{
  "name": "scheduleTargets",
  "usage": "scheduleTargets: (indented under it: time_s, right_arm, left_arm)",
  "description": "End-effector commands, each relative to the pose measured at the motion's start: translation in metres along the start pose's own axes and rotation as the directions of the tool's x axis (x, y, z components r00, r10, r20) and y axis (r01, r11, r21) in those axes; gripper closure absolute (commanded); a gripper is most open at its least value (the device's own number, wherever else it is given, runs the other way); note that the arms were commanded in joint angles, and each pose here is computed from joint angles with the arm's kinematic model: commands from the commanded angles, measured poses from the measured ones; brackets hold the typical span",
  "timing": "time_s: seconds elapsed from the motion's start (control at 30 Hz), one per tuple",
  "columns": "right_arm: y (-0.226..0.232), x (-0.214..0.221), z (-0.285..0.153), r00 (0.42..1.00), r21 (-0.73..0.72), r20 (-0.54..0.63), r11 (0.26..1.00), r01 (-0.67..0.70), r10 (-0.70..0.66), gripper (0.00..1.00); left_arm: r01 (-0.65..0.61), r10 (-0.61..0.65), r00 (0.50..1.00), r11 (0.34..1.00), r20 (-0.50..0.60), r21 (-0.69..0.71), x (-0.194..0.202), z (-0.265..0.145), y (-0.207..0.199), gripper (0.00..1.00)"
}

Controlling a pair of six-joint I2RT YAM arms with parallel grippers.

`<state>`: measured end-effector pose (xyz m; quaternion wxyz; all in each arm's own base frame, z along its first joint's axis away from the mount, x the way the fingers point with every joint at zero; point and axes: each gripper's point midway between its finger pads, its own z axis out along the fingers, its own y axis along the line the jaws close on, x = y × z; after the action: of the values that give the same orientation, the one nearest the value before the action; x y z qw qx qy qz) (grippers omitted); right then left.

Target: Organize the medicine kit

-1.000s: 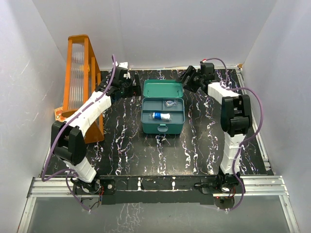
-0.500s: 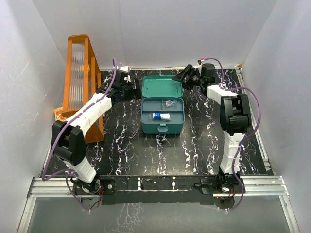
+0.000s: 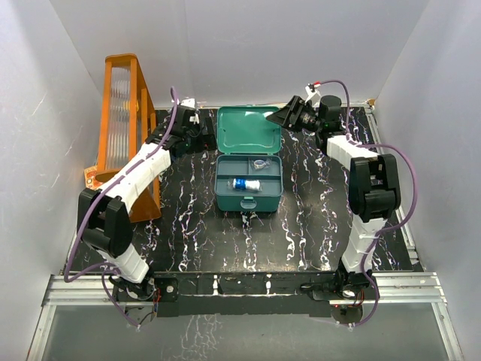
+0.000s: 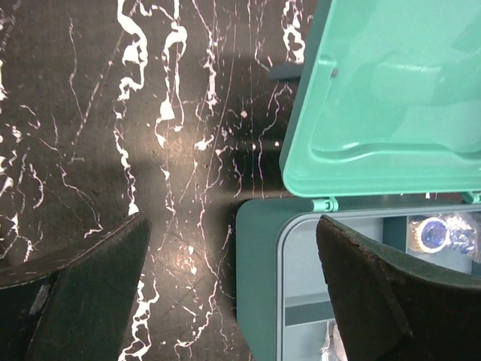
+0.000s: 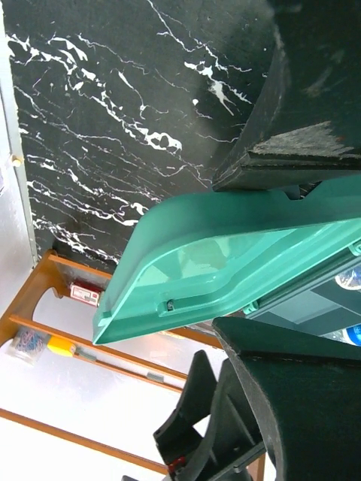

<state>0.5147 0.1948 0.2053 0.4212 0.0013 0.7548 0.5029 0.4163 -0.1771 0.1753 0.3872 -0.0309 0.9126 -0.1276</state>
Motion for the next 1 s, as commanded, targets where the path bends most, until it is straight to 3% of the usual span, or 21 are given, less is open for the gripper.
scheduleTargets:
  time_s: [0.0, 0.33, 0.97]
  right_arm:
    - [0.048, -0.018, -0.014, 0.987, -0.102, 0.048, 0.982, 0.160, -0.156, 0.36]
    - [0.064, -0.006, -0.033, 0.959, -0.124, -0.011, 0.952, 0.281, -0.284, 0.35]
    - [0.102, 0.032, -0.073, 0.867, -0.201, -0.103, 0.864, 0.463, -0.488, 0.32]
  left_arm:
    - [0.009, -0.010, 0.987, 1.000, 0.160, 0.005, -0.054, -0.037, -0.004, 0.10]
    - [0.026, -0.053, 0.931, 0.997, 0.362, 0.079, -0.103, -0.086, -0.018, 0.09]
    - [0.038, -0.103, 0.958, 0.970, 0.267, 0.239, -0.110, -0.090, -0.056, 0.09]
